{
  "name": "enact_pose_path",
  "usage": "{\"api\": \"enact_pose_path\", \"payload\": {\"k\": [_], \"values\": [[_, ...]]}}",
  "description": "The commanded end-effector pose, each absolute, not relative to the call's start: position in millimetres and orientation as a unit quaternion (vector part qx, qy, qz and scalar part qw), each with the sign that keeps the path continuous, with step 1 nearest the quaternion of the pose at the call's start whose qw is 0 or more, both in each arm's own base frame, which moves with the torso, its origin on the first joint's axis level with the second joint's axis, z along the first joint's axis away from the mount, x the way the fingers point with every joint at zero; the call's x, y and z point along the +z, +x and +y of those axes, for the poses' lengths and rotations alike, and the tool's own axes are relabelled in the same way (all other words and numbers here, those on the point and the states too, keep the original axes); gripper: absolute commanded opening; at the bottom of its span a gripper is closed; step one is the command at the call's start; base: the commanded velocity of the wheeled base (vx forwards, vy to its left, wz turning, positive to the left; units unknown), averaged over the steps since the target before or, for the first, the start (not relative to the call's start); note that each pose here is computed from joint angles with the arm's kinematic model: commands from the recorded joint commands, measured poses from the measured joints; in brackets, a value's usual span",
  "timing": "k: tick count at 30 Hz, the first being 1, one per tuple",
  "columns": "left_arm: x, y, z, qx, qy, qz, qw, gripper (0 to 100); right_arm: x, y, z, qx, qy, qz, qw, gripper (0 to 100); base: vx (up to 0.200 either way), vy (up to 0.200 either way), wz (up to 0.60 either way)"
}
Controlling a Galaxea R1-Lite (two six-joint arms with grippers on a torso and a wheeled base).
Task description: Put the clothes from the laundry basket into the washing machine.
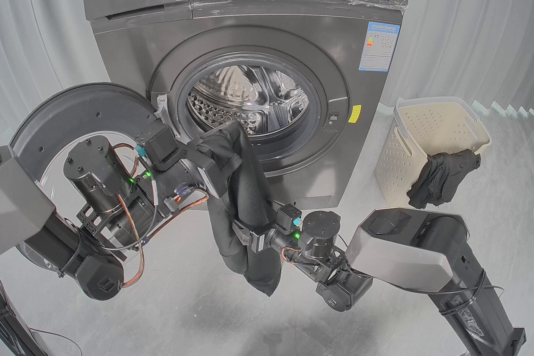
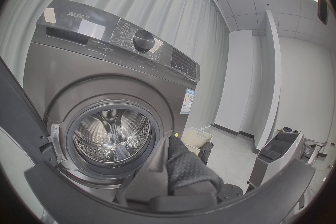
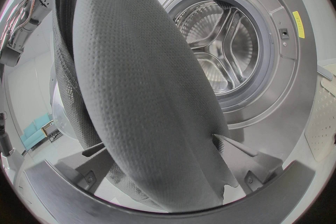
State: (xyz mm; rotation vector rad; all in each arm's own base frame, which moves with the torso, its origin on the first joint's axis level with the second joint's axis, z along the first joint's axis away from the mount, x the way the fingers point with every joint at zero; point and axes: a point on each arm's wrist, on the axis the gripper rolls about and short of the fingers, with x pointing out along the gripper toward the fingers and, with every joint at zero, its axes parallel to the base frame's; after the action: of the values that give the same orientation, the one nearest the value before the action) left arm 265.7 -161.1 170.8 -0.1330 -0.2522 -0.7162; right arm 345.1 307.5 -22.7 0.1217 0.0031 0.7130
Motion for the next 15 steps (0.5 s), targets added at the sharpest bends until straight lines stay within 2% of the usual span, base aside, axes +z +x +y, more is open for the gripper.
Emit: {"api": "enact_pose_path", "payload": {"k": [1,3,4,11,15], "values": [[172.2,263.6,-162.0,-0.352,-0.066,-0.125,0.925,0,-23.0,348.3,310.3,0.348,0.062,-0.005,0.935,100,0.000,0.000,0.00],[173.6,261.2,-164.4,-0.357,-0.069,-0.126,0.923,0,-23.1,348.6,311.0,0.341,0.062,-0.005,0.938,100,0.000,0.000,0.00],[173.6,260.9,-164.8,-0.358,-0.070,-0.125,0.923,0,-21.9,349.1,311.2,0.337,0.063,-0.007,0.939,0,0.000,0.000,0.00],[168.6,262.5,-159.2,-0.349,-0.070,-0.114,0.927,0,-16.9,349.8,309.6,0.332,0.068,-0.014,0.941,0,0.000,0.000,0.00],[156.1,269.7,-138.0,-0.315,-0.062,-0.091,0.943,0,-0.5,352.8,293.2,0.314,0.074,-0.017,0.946,0,0.000,0.000,0.00]]}}
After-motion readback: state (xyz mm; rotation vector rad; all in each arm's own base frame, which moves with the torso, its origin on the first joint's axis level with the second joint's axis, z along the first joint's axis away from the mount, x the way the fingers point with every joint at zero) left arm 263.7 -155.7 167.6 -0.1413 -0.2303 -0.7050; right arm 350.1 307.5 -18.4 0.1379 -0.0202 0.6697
